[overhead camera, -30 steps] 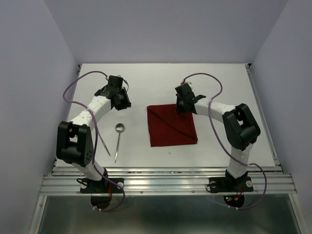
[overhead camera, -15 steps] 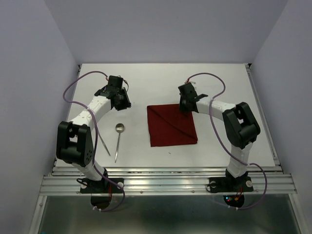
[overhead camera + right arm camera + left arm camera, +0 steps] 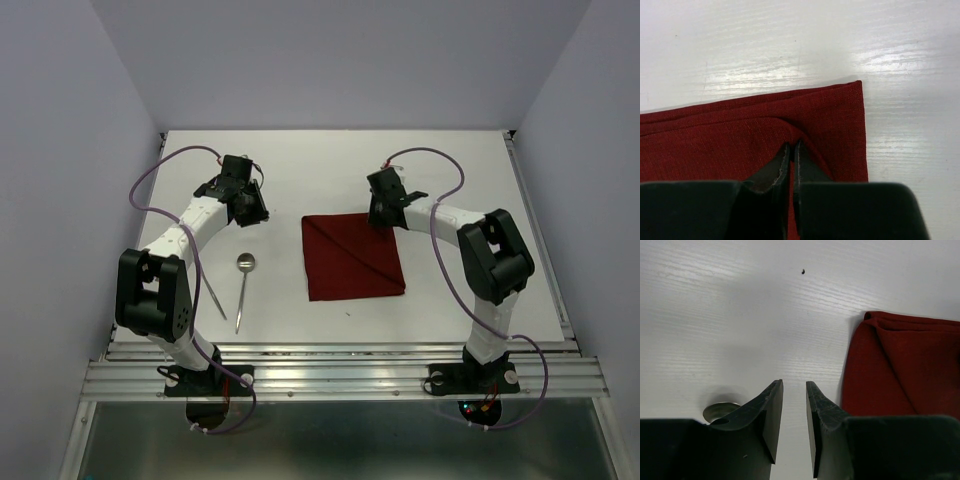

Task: Fold the napkin into a case and place the utensils inside
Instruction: Fold the top corner of the square-folded napkin at the center of the board, then smooth out the upper triangle-folded napkin at the center of the board, then pick up the upper triangle-folded napkin from the center of the board.

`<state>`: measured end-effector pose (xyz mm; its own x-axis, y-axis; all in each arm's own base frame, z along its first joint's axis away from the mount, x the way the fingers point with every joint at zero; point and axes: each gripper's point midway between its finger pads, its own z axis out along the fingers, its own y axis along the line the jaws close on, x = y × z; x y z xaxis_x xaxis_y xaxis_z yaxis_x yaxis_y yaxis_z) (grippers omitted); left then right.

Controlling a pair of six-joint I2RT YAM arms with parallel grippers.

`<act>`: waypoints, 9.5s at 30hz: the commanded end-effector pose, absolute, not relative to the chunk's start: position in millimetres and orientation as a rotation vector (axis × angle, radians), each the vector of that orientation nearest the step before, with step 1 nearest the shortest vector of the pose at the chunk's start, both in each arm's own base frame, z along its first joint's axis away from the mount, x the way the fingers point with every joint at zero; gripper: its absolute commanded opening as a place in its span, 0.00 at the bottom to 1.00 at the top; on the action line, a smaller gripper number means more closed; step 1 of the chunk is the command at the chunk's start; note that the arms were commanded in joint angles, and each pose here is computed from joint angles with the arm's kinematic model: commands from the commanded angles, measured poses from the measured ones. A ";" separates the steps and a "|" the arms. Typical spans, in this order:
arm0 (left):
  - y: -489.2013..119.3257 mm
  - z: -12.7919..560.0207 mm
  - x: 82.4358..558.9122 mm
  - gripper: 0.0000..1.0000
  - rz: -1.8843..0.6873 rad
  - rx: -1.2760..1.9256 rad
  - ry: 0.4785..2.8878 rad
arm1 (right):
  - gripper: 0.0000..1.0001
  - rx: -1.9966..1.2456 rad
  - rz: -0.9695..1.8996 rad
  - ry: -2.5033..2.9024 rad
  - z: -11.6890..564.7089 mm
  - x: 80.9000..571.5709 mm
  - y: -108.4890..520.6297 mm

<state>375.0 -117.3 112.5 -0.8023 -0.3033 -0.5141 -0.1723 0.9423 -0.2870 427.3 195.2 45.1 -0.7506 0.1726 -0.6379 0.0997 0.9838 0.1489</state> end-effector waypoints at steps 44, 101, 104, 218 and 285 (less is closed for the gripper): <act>-247.0 67.8 433.9 0.00 -0.580 -0.108 2.601 | 0.01 0.357 0.396 2.501 56.2 289.6 156.0; -271.3 63.0 405.2 0.00 -0.568 -0.005 2.627 | 0.01 0.322 0.264 2.500 45.9 287.5 158.8; -271.0 51.1 404.8 0.00 -0.556 -0.006 2.650 | 0.01 0.312 0.312 2.475 60.0 289.1 163.8; -301.1 133.6 383.4 0.11 -0.627 0.157 2.493 | 0.04 0.363 0.312 2.590 13.5 305.3 146.1; -336.5 66.2 197.4 0.52 0.144 0.567 2.404 | 0.27 0.583 0.290 2.469 34.2 326.2 73.1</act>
<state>192.5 -346.0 44.7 -0.7060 0.4717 -0.5282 0.4145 0.8800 0.2319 318.1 72.8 27.3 -0.7469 0.4727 -0.4676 0.3602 0.8788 0.3130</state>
